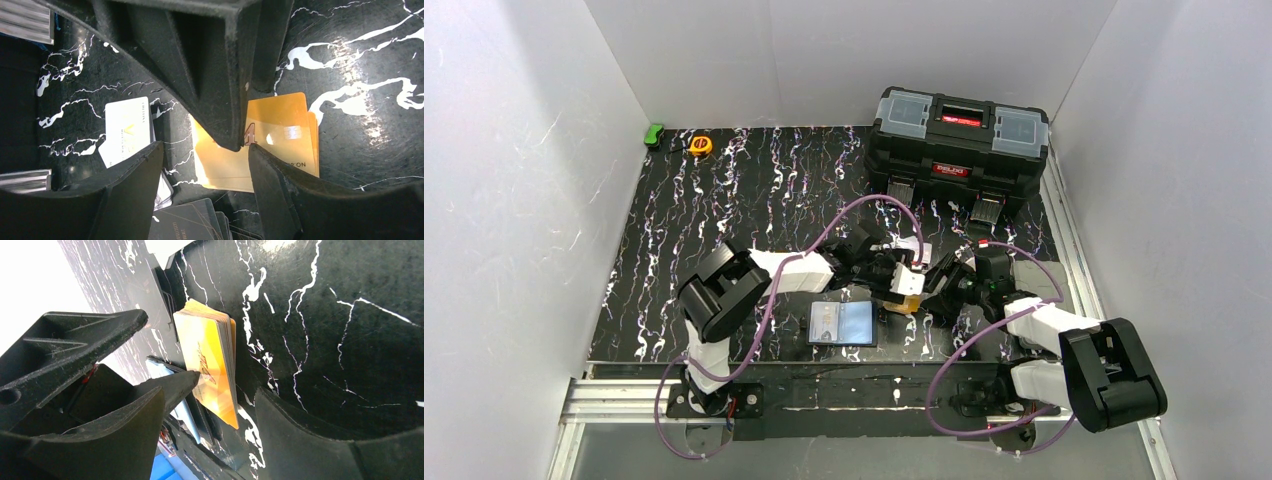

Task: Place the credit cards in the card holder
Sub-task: Pick up the credit card from the center of the board.

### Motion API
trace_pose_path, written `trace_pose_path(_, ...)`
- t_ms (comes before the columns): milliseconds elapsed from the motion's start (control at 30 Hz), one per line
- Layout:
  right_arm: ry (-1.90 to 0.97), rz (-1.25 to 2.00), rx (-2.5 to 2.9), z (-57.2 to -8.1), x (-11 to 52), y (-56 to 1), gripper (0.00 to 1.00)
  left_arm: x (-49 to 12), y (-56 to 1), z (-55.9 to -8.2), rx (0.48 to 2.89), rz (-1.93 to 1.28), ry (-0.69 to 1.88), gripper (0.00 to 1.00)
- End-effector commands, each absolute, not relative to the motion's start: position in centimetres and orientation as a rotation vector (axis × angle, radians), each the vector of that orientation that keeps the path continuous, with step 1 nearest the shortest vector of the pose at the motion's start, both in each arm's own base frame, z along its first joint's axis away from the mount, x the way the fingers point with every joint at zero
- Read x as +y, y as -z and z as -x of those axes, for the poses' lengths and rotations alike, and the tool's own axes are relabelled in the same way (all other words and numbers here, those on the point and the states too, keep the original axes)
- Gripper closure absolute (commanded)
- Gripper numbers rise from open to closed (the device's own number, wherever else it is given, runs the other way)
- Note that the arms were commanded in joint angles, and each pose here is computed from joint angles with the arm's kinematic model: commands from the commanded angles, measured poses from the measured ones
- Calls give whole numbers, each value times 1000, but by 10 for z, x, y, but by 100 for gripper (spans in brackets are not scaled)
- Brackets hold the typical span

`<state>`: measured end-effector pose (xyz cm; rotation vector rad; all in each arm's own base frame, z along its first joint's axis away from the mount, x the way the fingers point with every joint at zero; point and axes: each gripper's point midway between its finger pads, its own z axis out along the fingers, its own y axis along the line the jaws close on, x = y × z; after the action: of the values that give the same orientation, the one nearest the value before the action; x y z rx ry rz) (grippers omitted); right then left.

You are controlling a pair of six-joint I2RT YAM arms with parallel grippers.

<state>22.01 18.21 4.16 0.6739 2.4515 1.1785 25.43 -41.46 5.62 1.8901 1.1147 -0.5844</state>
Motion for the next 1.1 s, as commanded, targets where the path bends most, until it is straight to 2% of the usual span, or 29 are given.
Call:
trace_pose_path(0, -1112, -703, 2498, -211, 173, -27, 27, -425, -61, -243, 1092, -1899, 639, 38)
trace_pose_path(200, -1147, -699, 2488, -213, 176, -28, 28, -431, -69, -242, 1121, -1871, 650, 38)
trace_pose_path(533, -1195, -693, 2485, -216, 182, -26, 47, -405, -112, -271, 1323, -1708, 613, 37)
trace_pose_path(933, -1181, -705, 2494, -214, 180, -22, 74, -394, -91, -263, 1329, -1760, 615, 37)
trace_pose_path(1067, -1181, -702, 2491, -213, 180, -24, 80, -393, -91, -261, 1321, -1767, 619, 37)
